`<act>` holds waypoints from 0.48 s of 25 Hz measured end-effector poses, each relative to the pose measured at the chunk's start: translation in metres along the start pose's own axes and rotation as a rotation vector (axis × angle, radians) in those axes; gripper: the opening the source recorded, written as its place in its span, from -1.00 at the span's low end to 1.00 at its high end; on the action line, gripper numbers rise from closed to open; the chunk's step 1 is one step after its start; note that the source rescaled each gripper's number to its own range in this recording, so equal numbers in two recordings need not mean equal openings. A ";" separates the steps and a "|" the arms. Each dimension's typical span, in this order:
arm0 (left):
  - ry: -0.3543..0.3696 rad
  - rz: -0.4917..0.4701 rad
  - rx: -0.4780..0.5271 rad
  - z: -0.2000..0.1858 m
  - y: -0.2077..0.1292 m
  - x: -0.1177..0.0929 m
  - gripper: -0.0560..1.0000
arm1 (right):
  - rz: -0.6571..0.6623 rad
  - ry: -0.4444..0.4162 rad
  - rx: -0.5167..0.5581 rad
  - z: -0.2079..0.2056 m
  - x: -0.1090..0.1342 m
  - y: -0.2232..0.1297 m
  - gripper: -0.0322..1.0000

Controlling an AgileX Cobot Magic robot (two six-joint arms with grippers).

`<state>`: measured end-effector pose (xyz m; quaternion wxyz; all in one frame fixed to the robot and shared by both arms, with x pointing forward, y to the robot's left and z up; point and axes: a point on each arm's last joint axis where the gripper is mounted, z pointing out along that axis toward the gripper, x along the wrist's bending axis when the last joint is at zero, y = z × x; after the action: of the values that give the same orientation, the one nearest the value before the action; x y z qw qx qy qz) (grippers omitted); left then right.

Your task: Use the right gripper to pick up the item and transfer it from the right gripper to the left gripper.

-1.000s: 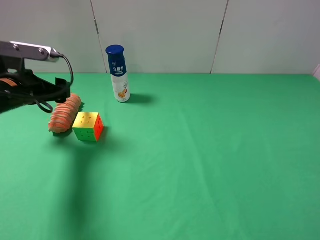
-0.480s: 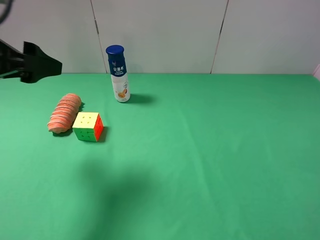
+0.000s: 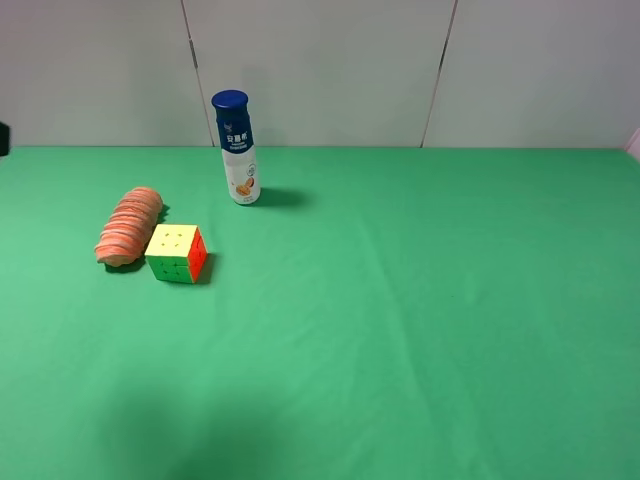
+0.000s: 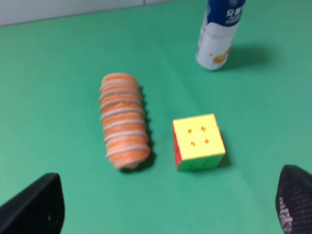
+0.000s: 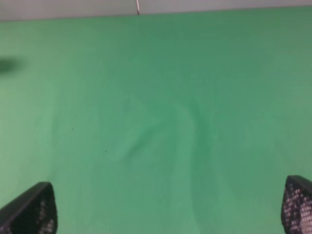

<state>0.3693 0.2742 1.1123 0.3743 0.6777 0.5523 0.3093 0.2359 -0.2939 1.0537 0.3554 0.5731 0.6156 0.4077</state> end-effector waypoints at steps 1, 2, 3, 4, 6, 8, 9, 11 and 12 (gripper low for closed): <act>0.002 0.001 -0.012 -0.008 -0.002 0.000 0.92 | 0.000 0.000 0.000 0.000 0.000 0.000 1.00; 0.004 0.002 -0.020 -0.015 -0.004 0.001 0.92 | 0.000 0.000 0.000 0.000 0.000 0.000 1.00; 0.004 0.001 -0.043 -0.025 -0.007 0.001 0.92 | 0.000 0.000 0.000 0.000 0.000 0.000 1.00; 0.006 0.002 -0.071 -0.035 -0.009 0.001 0.92 | 0.000 0.000 0.001 0.000 0.000 0.000 1.00; 0.014 0.005 -0.112 -0.053 -0.015 0.002 0.92 | 0.000 0.000 0.000 0.000 0.000 0.000 1.00; 0.028 0.013 -0.147 -0.068 -0.023 0.004 0.92 | 0.000 0.000 0.000 0.000 0.000 0.000 1.00; 0.038 0.019 -0.146 -0.073 -0.026 0.005 0.92 | 0.000 0.000 0.000 0.000 0.000 0.000 1.00; 0.052 0.023 -0.131 -0.083 -0.036 0.006 0.92 | 0.000 0.000 0.000 0.000 0.000 0.000 1.00; 0.055 0.021 -0.104 -0.087 -0.042 0.007 0.92 | 0.000 0.000 0.000 0.000 0.000 0.000 1.00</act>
<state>0.2762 0.3000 1.1229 0.3902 0.6543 0.5383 0.3602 0.2359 -0.2939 1.0536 0.3554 0.5731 0.6156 0.4077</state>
